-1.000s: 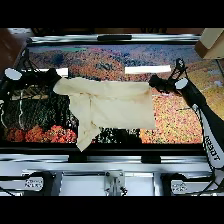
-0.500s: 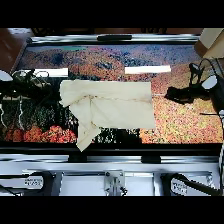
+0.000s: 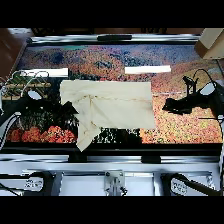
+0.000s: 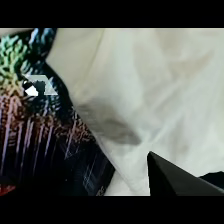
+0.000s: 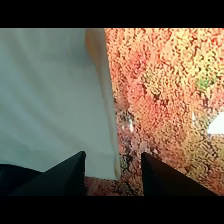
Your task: Fold the shirts.
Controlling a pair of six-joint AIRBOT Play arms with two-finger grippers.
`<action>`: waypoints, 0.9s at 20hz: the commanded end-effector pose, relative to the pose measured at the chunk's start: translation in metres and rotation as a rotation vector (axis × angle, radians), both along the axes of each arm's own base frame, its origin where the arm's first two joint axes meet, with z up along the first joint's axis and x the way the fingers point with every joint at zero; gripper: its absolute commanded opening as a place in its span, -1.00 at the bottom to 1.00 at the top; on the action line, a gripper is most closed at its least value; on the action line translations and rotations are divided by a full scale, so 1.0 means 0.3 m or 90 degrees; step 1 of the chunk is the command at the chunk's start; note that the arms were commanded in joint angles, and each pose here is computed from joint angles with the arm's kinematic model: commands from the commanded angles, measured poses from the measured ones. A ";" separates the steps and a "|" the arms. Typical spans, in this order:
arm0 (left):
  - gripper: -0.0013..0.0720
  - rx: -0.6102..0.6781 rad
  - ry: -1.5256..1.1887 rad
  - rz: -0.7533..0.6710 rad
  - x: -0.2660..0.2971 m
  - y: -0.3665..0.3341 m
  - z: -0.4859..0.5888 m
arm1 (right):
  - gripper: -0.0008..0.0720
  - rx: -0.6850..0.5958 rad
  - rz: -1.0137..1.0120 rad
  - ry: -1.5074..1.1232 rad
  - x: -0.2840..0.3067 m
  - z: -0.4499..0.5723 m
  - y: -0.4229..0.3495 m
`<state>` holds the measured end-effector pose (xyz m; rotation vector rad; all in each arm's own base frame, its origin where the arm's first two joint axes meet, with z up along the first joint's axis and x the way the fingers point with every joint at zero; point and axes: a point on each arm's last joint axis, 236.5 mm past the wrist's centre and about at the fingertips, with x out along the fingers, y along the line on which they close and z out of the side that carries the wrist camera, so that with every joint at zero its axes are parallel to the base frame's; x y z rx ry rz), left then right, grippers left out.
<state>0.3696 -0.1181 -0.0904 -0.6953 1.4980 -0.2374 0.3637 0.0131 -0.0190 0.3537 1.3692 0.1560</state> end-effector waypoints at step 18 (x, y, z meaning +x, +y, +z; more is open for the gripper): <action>-0.88 0.011 -0.149 -0.013 0.134 0.001 0.151 | 0.61 0.148 0.010 0.153 -0.178 -0.304 0.257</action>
